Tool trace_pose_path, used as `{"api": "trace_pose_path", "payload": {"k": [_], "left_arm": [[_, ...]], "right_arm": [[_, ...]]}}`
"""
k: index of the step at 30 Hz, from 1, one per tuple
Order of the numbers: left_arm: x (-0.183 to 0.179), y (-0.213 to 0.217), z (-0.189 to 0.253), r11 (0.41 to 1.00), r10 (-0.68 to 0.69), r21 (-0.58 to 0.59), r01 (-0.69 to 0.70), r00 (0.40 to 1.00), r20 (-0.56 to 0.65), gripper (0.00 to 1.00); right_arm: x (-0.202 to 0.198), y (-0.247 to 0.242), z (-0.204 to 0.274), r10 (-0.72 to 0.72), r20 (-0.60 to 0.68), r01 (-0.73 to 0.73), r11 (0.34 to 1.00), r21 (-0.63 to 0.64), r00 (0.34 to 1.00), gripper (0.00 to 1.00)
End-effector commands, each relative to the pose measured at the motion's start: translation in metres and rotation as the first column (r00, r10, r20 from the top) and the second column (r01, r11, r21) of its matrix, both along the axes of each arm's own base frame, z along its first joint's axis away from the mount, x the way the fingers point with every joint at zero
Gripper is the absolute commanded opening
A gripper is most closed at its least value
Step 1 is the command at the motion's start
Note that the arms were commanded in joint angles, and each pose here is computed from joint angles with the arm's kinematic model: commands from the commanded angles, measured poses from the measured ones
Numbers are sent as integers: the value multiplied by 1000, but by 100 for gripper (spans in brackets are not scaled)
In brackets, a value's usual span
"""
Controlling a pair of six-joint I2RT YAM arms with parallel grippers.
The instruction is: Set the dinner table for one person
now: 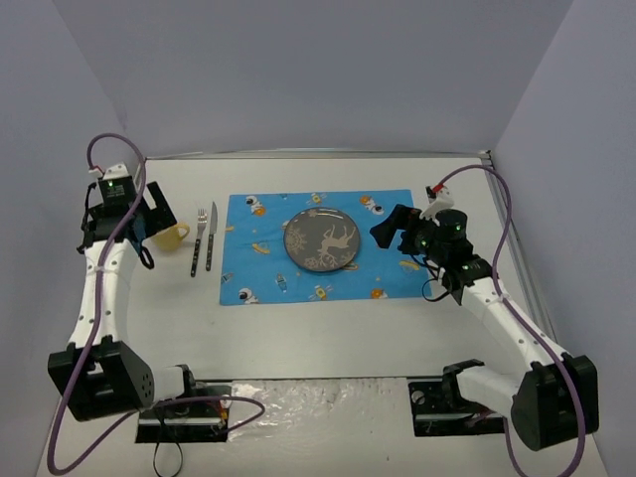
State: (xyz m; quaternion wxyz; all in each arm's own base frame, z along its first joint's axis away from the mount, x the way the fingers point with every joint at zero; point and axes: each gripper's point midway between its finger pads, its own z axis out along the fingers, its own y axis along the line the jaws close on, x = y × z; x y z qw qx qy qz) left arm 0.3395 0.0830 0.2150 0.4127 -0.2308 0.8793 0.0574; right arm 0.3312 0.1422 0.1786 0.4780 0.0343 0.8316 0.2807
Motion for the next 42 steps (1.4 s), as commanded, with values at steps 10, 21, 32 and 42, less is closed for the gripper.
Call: {"api": "trace_pose_path", "payload": {"k": [10,21,32,42], "left_arm": [[85,54,-8,996,-54,-65,54,999,-2,88],[103,65,-64,994,-59,-101,51,995,-78,70],[115,70,-76,994,-64,-90,57,995,-79,39],[106,63,-39,994,-58,-92,56,998,-28,0]], "right_arm": [[-43,18,8,171,68,-171,985,-3,983,100],[-51,24,4,202,64,-201,979,-13,977,100],[-52,21,-5,192,40,-191,981,-26,981,100],[-54,29,-6,246,25,-246,969,-14,969,100]]}}
